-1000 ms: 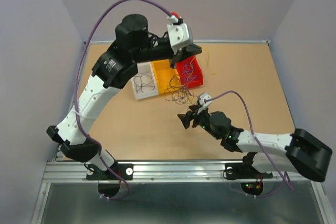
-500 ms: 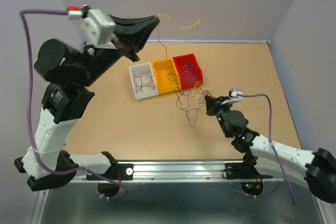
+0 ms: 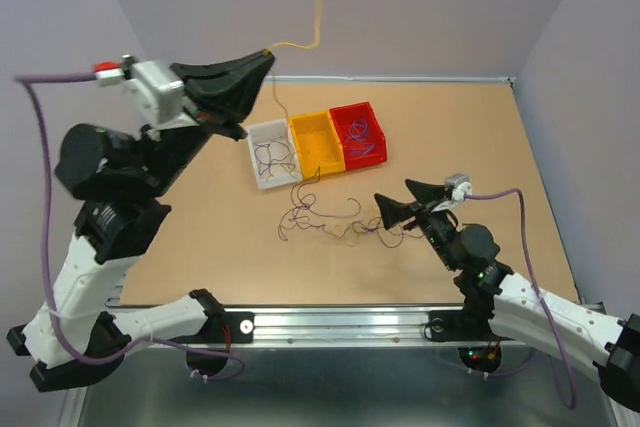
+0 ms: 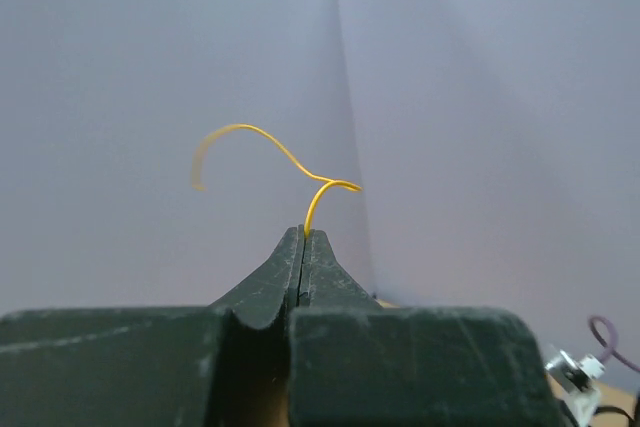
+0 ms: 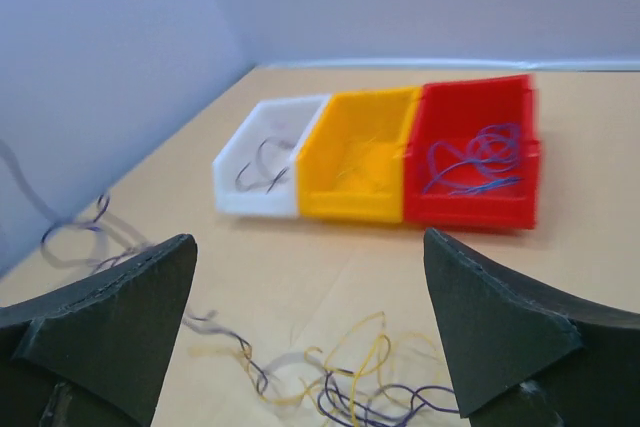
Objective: Untangle the cables
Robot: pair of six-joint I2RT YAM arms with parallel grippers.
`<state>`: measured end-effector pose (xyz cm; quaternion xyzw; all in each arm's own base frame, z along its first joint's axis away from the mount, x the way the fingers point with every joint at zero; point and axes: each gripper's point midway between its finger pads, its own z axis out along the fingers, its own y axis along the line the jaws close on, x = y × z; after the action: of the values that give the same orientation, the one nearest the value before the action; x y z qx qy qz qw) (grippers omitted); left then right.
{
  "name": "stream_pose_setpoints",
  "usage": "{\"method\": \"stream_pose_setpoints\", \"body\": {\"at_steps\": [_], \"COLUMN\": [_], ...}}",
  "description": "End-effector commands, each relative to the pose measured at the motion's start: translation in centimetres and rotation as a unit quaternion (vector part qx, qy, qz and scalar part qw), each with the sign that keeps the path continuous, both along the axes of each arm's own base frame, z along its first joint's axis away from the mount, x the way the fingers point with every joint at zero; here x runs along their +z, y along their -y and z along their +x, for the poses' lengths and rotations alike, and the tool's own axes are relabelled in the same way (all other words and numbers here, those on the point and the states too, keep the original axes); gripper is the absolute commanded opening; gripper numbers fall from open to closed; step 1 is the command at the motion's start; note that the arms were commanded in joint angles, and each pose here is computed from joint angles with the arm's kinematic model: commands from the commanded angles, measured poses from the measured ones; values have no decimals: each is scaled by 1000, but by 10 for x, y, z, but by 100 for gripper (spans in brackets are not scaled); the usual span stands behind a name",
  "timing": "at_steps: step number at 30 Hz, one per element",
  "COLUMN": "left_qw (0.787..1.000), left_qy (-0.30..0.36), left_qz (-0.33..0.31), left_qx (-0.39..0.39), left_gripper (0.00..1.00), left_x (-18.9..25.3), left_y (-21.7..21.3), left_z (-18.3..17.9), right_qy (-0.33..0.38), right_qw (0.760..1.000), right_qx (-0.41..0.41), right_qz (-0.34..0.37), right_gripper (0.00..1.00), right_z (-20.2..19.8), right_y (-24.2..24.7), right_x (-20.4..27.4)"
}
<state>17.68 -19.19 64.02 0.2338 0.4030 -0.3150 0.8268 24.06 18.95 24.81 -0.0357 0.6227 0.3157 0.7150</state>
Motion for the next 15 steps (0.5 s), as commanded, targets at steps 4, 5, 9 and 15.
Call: {"method": "stream_pose_setpoints", "body": {"at_steps": [4,5,9,15], "left_qw": [991,989,983,978], "left_qy": [-43,-48,-68,-95], "left_qz": [65,65,65,62], "left_qx": [-108,-122,-154,-173], "left_gripper": [0,0,0,0], "left_x": [-42,-43,-49,-57], "left_y": [68,72,86,98], "left_z": [13,11,12,18], "right_qy": [124,119,139,156], "right_qw": [963,961,951,963], "right_qx": [234,244,269,215], "right_qz": [-49,-59,-57,-50], "right_gripper": [100,100,100,100], "right_z": [-52,-50,-50,-12], "right_y": [-73,-80,-96,-109], "right_x": [49,45,72,132]}}
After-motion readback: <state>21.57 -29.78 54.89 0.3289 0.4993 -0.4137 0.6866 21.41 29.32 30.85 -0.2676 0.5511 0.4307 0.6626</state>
